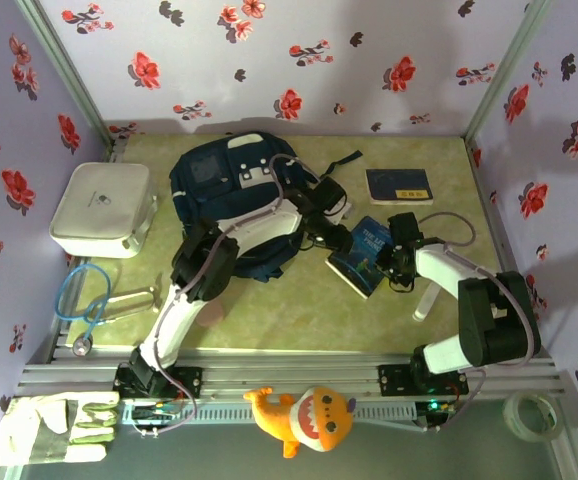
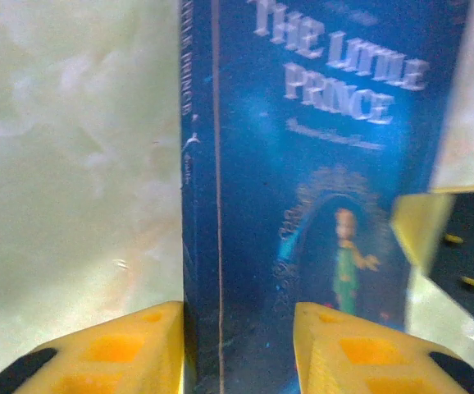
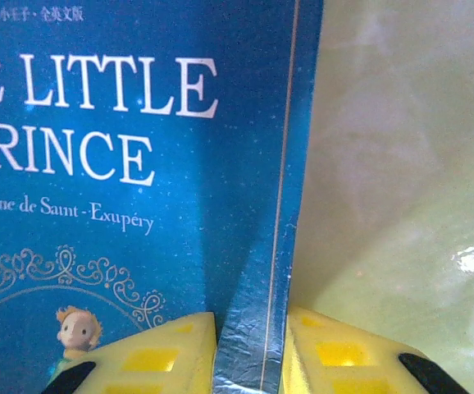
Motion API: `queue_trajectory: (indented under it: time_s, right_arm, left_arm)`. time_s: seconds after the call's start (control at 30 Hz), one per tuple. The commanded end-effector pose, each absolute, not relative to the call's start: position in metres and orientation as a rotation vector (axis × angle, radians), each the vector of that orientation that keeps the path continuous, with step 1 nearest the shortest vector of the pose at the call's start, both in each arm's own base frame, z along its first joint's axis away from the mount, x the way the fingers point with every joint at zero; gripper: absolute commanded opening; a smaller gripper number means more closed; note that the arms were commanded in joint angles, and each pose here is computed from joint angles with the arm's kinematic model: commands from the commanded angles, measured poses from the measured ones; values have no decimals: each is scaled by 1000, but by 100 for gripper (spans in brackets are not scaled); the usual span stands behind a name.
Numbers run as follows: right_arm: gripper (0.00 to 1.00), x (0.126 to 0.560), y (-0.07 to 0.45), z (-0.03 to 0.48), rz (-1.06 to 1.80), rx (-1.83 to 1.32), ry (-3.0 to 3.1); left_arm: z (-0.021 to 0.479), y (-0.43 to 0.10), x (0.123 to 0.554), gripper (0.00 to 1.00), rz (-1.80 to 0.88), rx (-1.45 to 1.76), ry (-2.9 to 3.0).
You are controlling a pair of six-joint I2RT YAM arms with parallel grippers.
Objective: Pack the student bag
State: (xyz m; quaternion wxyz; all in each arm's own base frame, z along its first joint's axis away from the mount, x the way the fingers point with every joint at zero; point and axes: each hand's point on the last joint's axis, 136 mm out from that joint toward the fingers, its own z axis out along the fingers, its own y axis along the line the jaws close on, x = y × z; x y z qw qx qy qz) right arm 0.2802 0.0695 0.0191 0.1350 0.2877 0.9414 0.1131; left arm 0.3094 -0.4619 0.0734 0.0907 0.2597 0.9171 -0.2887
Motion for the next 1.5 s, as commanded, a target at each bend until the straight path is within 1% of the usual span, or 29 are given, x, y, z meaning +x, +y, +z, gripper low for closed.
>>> queue_trajectory:
  time_s: [0.0,0.07,0.27,0.5,0.63,0.77,0.83,0.9,1.07,1.3,1.47]
  right_arm:
    - [26,285,76,7,372,842,2733]
    - [26,286,77,8,377,838,2733]
    - [26,285,78,4,381,837,2745]
    - [26,284,76,4,370,848,2735]
    - [26,285,76,6,370,847,2727]
    - [27,286,75,9,367,850,2715]
    - [30,287,73,14,361,848,2704]
    - [39,287,72,22,367,843,2679]
    - [56,295,79,54,482,794,2565]
    - [74,310,106,104,805,775,2332]
    - [84,319,129,137,1015,763,2178]
  left_arm:
    - [127,-490,281,34,-1181,853,2596]
    - [122,-492,276,33,-1234,835,2603]
    - [91,-493,278,31,-1202,796,2706]
    - [85,-493,279,28,-1185,804,2722]
    - [86,-493,279,23,-1185,806,2717]
    - [95,-490,284,13,-1159,792,2689]
    - [101,-486,290,7,-1149,773,2668]
    - [111,-479,296,0,-1137,746,2637]
    - [141,-449,323,0,-1103,619,2541]
    - [191,-383,365,0,-1086,336,2393]
    - [224,-328,392,0,-1065,83,2262]
